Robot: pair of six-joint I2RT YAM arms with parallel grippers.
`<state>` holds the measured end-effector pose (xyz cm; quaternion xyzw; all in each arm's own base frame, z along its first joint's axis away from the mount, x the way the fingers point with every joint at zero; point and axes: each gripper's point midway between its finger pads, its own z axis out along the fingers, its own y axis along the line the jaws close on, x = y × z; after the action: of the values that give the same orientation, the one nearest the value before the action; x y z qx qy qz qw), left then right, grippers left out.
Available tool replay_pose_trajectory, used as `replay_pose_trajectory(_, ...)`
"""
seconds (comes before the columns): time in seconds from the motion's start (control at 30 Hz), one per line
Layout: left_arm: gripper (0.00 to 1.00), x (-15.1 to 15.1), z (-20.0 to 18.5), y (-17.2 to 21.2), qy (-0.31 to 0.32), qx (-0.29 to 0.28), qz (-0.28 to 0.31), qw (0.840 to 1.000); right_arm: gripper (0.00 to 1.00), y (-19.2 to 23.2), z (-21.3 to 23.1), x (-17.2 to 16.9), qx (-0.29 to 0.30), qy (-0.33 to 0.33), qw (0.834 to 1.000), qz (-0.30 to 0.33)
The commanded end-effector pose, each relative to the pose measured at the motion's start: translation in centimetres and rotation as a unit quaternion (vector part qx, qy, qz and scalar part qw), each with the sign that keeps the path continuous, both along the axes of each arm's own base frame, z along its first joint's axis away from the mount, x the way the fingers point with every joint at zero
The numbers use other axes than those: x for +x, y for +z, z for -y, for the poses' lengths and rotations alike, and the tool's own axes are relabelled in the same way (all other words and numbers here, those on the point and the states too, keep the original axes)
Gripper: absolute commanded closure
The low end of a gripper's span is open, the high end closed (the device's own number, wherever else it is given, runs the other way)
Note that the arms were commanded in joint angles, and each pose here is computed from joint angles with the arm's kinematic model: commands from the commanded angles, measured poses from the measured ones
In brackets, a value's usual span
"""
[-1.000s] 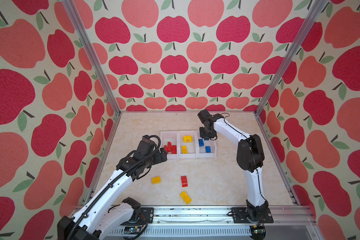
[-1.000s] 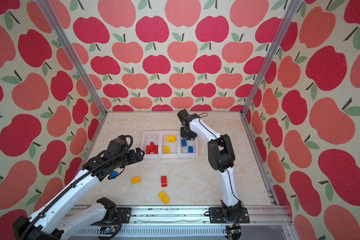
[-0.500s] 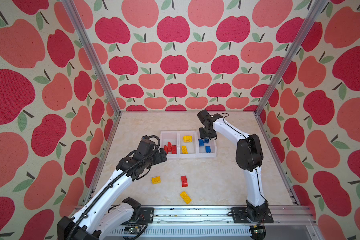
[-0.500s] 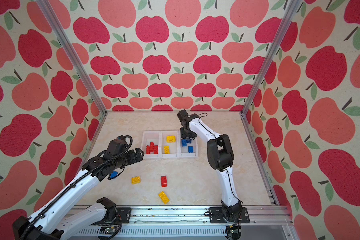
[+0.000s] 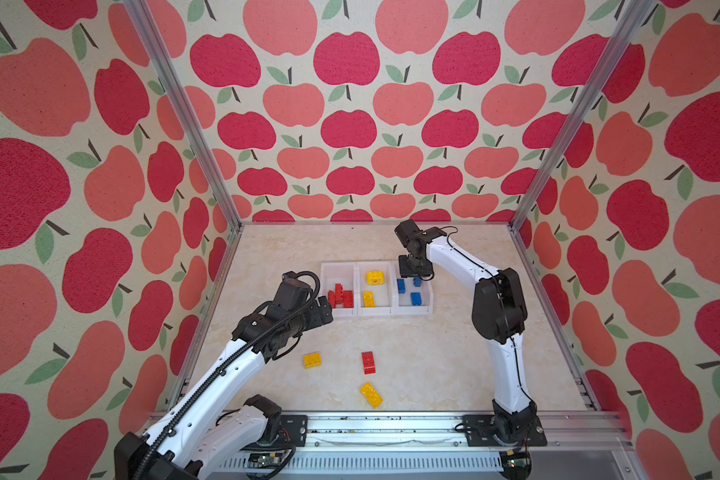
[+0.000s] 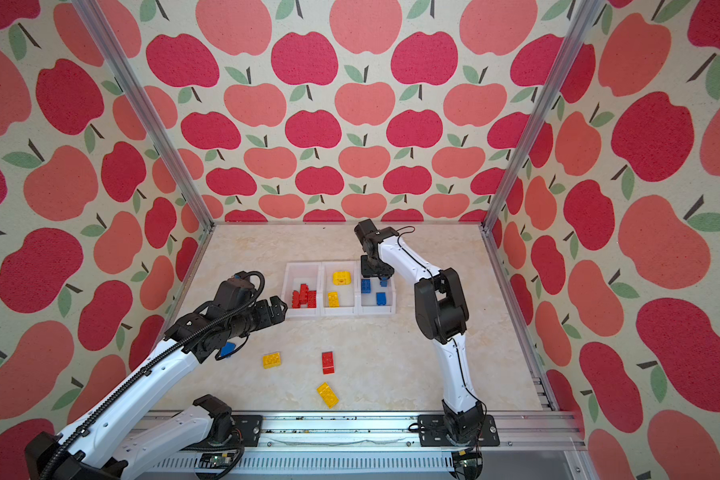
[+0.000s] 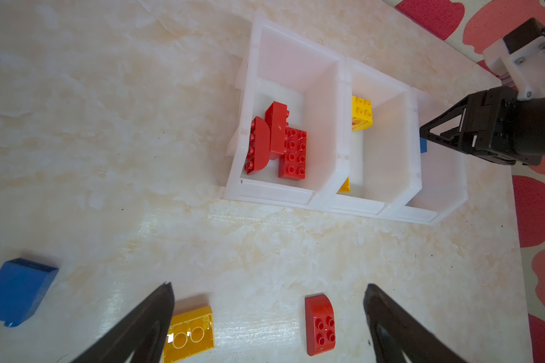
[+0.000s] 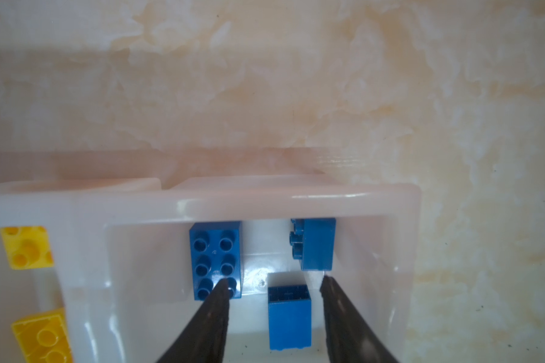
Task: Sort the legos into containers by color
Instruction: 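Release the blue brick into the farthest compartment while the left gripper reaches toward the table, then grasp the blue brick near the left arm with the left gripper while the right withdraws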
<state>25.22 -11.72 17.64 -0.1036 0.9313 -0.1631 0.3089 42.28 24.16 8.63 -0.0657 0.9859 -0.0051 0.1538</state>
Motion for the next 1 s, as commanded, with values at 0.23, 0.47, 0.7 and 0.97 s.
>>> replay_pose_trajectory(0.23,0.04,-1.0,-4.5,-1.7,0.088,0.041,-0.060,0.993,0.31,3.7,1.1,-3.8,0.036,-0.005,0.999,0.003)
replay_pose_trajectory(0.47,0.04,-1.0,-7.1,-2.6,0.138,0.034,-0.091,0.986,0.24,5.1,1.6,-6.6,0.050,0.001,0.999,-0.002)
replay_pose_trajectory(0.7,0.07,-1.2,-9.5,-3.7,0.192,0.008,-0.117,0.974,0.20,5.4,1.9,-9.2,0.073,0.005,0.997,-0.014)
replay_pose_trajectory(0.97,0.09,-1.9,-11.8,-5.7,0.247,-0.031,-0.158,0.955,0.19,5.0,1.5,-11.2,0.106,0.009,0.994,-0.035)
